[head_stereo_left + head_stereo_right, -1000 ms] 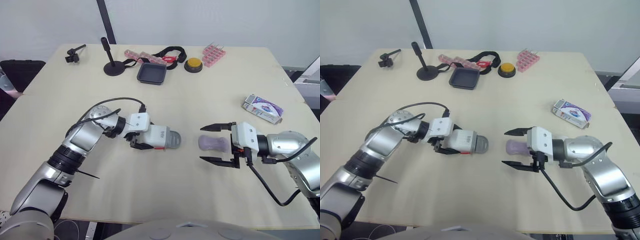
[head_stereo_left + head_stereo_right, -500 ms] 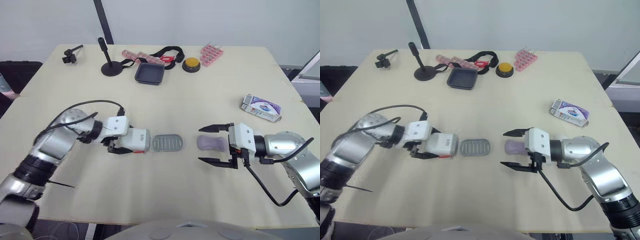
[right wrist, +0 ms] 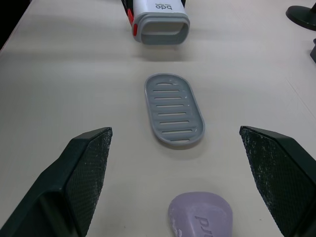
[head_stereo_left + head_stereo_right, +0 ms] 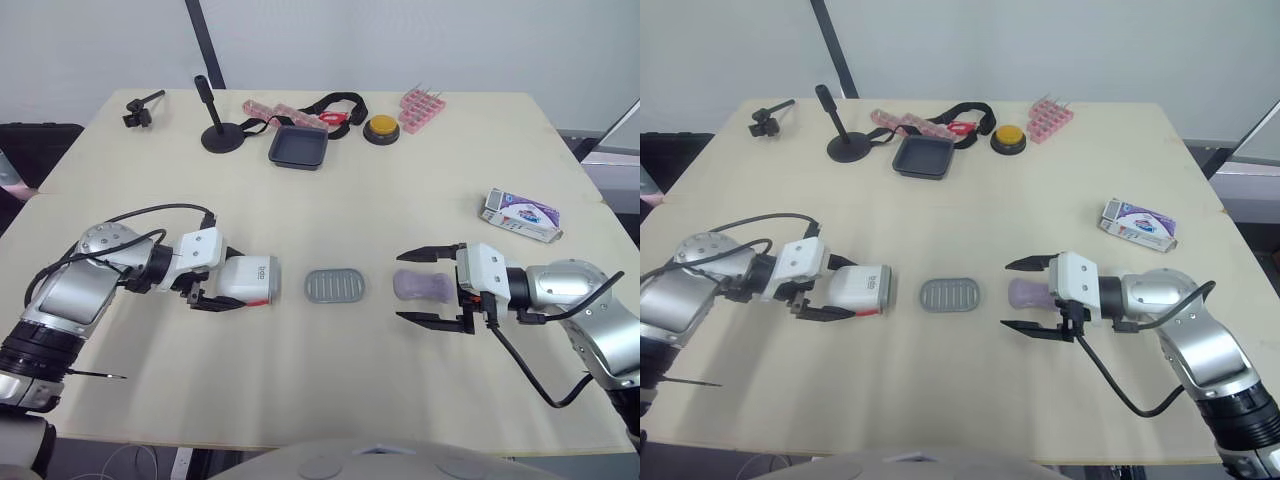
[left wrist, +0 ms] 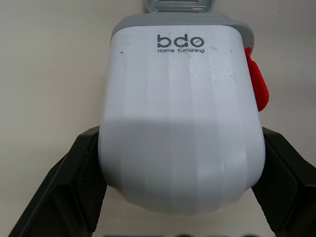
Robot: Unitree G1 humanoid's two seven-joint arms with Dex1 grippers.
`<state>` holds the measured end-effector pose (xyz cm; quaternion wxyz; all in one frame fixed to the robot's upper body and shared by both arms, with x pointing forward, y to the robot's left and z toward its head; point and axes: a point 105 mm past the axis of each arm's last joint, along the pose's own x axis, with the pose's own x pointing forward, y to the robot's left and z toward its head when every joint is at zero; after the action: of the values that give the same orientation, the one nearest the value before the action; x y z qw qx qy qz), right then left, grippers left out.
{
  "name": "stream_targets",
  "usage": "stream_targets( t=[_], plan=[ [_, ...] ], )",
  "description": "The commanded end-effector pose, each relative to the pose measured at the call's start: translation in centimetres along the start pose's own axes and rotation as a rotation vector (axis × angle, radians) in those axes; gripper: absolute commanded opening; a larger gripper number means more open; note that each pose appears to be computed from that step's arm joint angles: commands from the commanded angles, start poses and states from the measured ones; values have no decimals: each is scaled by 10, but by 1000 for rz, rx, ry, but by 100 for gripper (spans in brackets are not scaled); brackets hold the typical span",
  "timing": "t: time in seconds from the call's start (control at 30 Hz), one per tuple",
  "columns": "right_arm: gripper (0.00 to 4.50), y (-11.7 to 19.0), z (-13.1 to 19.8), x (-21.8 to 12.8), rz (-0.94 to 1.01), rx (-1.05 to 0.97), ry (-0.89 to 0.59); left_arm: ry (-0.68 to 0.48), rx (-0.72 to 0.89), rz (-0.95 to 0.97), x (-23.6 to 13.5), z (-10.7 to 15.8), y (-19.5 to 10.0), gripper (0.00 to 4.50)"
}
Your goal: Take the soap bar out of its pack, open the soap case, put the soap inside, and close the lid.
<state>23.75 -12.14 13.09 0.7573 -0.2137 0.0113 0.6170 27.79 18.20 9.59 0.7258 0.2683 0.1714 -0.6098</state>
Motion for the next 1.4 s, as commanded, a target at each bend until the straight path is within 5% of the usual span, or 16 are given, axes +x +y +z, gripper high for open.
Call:
stream_targets(
  t=[0.03, 0.5, 0.53, 0.73, 1.27, 1.4],
  plan=[
    [446, -2, 7, 0, 7, -43, -13, -65, -2, 25, -2, 0, 7, 346],
    [446, -6, 8, -2, -2, -55, -4, -5, 27, -51, 7, -22, -2, 346],
    [450, -6, 8, -1, -3, -56, -5, -16, 32, -50, 7, -21, -1, 449],
    [450, -6, 8, 1, -4, -57, -9, -18, 40, -73, 3, -20, -5, 449],
    [450, -4, 6, 1, 15, -64, 0, -50, 74, 63, -28, 7, -4, 449],
    [450, -5, 5, 0, 20, -66, 7, -201, 37, 79, -34, 43, -2, 449]
  ],
)
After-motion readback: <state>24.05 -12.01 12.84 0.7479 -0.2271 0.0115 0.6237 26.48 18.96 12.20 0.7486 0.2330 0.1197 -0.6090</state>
